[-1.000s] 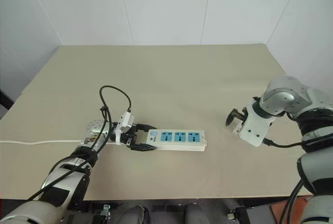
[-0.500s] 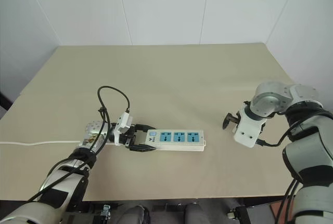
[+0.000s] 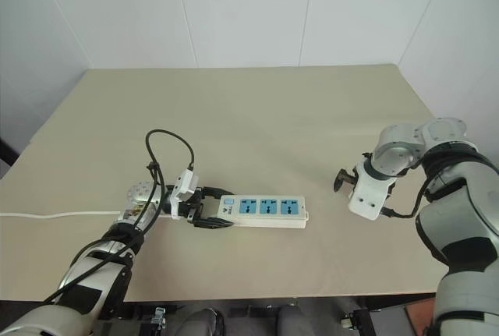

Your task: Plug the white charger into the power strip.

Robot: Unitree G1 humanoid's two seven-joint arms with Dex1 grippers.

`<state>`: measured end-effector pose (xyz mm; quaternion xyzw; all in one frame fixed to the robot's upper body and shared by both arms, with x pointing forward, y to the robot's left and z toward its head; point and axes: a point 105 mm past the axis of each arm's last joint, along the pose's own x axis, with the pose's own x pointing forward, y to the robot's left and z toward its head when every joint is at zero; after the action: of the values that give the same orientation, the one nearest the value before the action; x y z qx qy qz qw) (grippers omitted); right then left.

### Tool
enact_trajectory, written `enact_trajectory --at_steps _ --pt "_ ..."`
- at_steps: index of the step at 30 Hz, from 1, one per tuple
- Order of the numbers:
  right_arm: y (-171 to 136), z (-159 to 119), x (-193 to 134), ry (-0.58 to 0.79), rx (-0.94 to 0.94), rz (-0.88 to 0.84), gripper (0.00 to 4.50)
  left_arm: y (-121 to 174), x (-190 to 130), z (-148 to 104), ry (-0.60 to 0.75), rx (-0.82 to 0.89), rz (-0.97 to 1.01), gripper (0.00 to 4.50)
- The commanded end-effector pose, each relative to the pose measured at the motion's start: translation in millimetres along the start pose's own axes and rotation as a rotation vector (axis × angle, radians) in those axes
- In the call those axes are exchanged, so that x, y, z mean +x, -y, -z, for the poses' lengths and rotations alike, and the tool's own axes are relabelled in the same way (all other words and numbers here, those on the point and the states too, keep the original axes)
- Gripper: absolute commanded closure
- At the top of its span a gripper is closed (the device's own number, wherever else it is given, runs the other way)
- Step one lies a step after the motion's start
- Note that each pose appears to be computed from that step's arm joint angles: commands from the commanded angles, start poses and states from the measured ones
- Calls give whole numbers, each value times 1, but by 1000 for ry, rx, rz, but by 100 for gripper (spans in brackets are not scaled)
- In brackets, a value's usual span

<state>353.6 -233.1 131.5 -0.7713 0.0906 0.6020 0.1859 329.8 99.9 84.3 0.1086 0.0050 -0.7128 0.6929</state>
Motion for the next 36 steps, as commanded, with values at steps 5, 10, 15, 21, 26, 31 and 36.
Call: enact_trajectory --at_steps 5,10,15,21,26,31,36 --pt "5 6 -7 -36 -40 16 264 3 0 2 -1 6 4 123" --pt "6 8 -8 -48 -54 19 333 2 0 2 -4 8 4 123" --pt "15 12 -17 -66 -45 99 333 2 1 1 -7 11 9 123" --pt "46 26 -49 -93 137 386 333 -1 1 -2 -36 36 14 123" --pt "76 21 -72 67 371 805 333 -9 1 -2 -104 130 -54 123" --pt "86 -3 -90 372 607 1010 333 -13 -1 -4 -112 155 -103 123" --pt "99 -22 -104 653 801 1115 333 -10 1 -2 -113 132 -96 123"
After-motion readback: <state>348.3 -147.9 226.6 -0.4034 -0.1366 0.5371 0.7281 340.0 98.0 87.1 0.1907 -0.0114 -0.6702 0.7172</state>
